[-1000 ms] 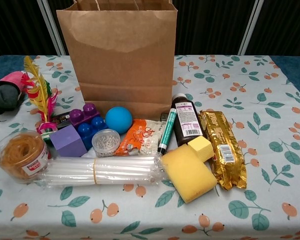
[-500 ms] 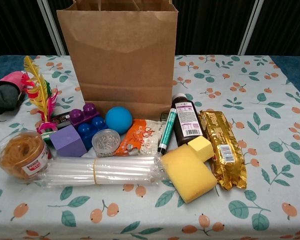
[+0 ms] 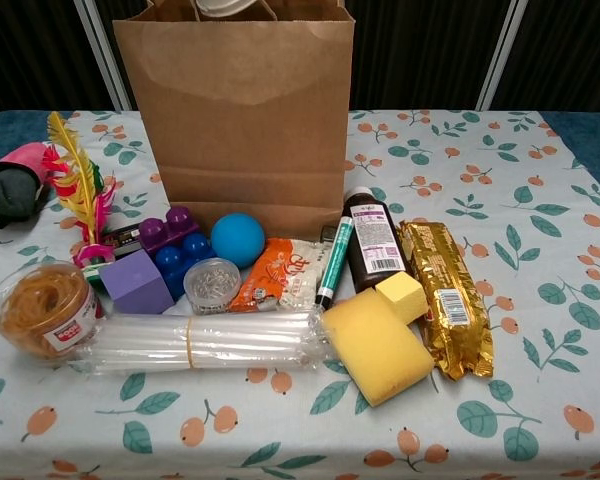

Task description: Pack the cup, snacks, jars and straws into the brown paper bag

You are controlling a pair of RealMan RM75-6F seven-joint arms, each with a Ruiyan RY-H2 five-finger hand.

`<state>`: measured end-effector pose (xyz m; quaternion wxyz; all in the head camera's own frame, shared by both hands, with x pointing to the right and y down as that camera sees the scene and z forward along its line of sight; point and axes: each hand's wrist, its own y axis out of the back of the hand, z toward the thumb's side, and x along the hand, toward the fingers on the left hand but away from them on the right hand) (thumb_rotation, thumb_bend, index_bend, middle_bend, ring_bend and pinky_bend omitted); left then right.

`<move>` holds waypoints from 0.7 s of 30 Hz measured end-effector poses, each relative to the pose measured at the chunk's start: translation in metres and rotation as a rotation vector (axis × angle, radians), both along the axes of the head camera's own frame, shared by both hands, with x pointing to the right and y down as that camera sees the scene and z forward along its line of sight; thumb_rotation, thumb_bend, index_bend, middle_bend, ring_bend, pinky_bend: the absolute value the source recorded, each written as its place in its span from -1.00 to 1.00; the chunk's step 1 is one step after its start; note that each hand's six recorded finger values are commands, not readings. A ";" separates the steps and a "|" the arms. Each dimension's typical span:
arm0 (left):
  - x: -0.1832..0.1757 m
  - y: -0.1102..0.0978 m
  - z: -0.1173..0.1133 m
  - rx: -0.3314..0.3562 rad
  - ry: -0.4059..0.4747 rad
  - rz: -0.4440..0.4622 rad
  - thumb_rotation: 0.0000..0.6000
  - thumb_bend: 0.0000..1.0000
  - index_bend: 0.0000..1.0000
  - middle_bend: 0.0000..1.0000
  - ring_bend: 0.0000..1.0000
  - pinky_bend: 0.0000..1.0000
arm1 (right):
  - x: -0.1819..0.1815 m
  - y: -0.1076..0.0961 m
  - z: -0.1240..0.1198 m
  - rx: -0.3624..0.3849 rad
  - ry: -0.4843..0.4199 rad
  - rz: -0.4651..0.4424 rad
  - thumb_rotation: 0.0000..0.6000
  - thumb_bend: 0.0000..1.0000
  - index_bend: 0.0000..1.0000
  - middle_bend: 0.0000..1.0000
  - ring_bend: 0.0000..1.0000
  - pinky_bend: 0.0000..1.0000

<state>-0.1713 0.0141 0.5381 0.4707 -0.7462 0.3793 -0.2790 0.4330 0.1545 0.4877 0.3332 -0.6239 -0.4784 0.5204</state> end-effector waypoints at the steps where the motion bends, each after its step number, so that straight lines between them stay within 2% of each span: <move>1: 0.000 0.000 0.001 -0.005 0.004 0.001 1.00 -0.37 -0.12 -0.04 -0.05 0.13 | 0.000 0.000 0.000 -0.001 0.000 0.000 1.00 -1.00 -0.46 -0.51 -0.75 -0.54; 4: 0.001 0.001 0.002 -0.021 0.018 0.007 1.00 -0.49 -0.34 -0.20 -0.19 0.03 | 0.001 0.000 0.001 -0.001 0.001 0.004 1.00 -1.00 -0.46 -0.51 -0.75 -0.54; 8: 0.002 -0.001 0.001 -0.016 0.037 0.013 1.00 -0.59 -0.50 -0.39 -0.36 -0.12 | 0.002 0.000 0.001 -0.004 0.000 0.007 1.00 -1.00 -0.46 -0.51 -0.75 -0.54; 17: -0.004 -0.003 0.000 0.006 0.034 -0.003 1.00 -0.62 -0.52 -0.45 -0.43 -0.19 | 0.004 0.000 0.002 -0.006 -0.005 0.013 1.00 -1.00 -0.46 -0.51 -0.75 -0.54; 21: -0.016 -0.008 -0.008 0.046 0.003 -0.026 1.00 -0.62 -0.48 -0.45 -0.43 -0.21 | 0.004 0.000 0.000 -0.002 -0.008 0.013 1.00 -1.00 -0.46 -0.51 -0.75 -0.54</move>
